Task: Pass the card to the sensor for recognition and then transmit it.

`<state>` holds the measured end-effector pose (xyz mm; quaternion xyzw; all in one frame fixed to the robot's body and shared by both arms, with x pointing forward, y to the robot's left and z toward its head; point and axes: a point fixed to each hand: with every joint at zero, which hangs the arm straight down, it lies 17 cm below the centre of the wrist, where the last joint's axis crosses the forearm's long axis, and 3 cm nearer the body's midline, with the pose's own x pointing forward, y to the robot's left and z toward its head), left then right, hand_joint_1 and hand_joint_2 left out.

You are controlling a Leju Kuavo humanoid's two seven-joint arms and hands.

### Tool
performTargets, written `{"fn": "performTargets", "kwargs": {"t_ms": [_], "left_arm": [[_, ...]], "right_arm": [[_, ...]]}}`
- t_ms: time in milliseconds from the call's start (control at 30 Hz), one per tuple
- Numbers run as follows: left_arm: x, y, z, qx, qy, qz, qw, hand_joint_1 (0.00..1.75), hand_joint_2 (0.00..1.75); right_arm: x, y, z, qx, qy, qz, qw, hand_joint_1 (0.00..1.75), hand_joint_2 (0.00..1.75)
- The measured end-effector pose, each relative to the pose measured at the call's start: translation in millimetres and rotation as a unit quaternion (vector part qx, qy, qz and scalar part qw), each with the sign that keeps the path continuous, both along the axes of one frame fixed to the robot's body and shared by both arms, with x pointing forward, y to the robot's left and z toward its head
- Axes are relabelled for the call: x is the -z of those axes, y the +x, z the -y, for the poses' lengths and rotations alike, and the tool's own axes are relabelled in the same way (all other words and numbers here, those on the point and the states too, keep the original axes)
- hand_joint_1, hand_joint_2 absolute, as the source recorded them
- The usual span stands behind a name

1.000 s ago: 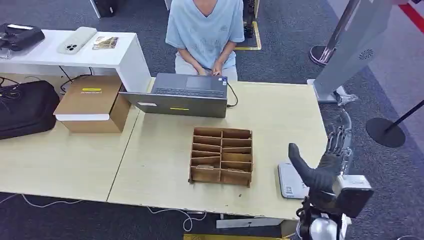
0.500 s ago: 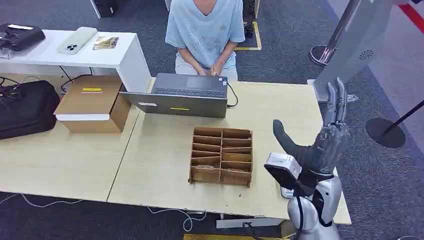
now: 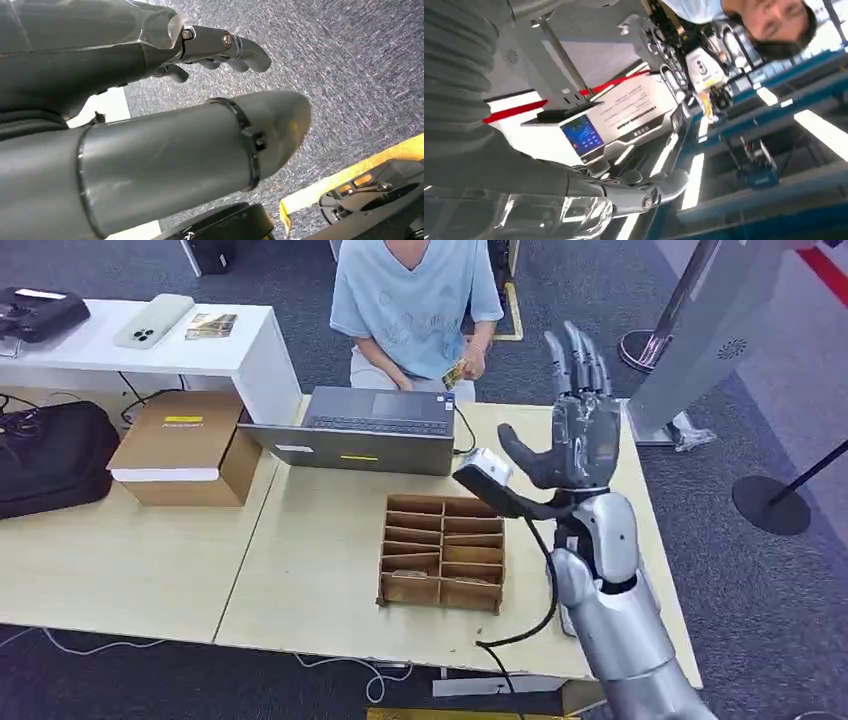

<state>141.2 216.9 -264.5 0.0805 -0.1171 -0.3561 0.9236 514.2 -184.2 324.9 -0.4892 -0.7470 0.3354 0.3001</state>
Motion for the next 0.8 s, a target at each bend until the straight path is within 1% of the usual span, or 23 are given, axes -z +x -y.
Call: {"fn": "performTargets", "kwargs": {"t_ms": [200, 333, 533, 567, 600, 667, 800], "left_arm": [[-0.6, 2.3, 0.7, 0.006, 0.001, 0.002, 1.0, 0.0, 0.0], [-0.9, 3.5, 1.3, 0.006, 0.0, 0.003, 1.0, 0.0, 0.0], [-1.0, 3.6, 1.4, 0.007, 0.0, 0.003, 1.0, 0.0, 0.0], [-1.1, 3.9, 1.4, 0.008, 0.0, 0.003, 1.0, 0.0, 0.0], [-1.2, 4.4, 1.9, 0.01, 0.0, 0.004, 1.0, 0.0, 0.0], [-3.3, 11.6, 4.3, 0.021, -0.002, 0.007, 1.0, 0.0, 0.0], [-3.8, 13.3, 4.9, 0.026, -0.002, 0.007, 1.0, 0.0, 0.0]], "right_arm": [[-16.7, 43.1, -1.6, 0.022, -0.033, -0.016, 0.999, 0.0, 1.75], [-14.0, 71.9, -0.6, 0.036, -0.058, -0.049, 0.996, 0.0, 1.75], [-14.2, 75.7, -1.2, 0.037, -0.06, -0.054, 0.996, 0.0, 1.75], [-13.2, 81.1, -1.1, 0.038, -0.062, -0.064, 0.995, 0.0, 1.75], [-9.9, 92.7, -2.0, 0.043, -0.067, -0.086, 0.993, 0.0, 1.75], [-0.3, 123.8, -4.4, 0.064, -0.092, -0.142, 0.984, 0.0, 1.75], [7.3, 134.0, -8.5, 0.077, -0.11, -0.166, 0.977, 0.0, 1.75]]}}
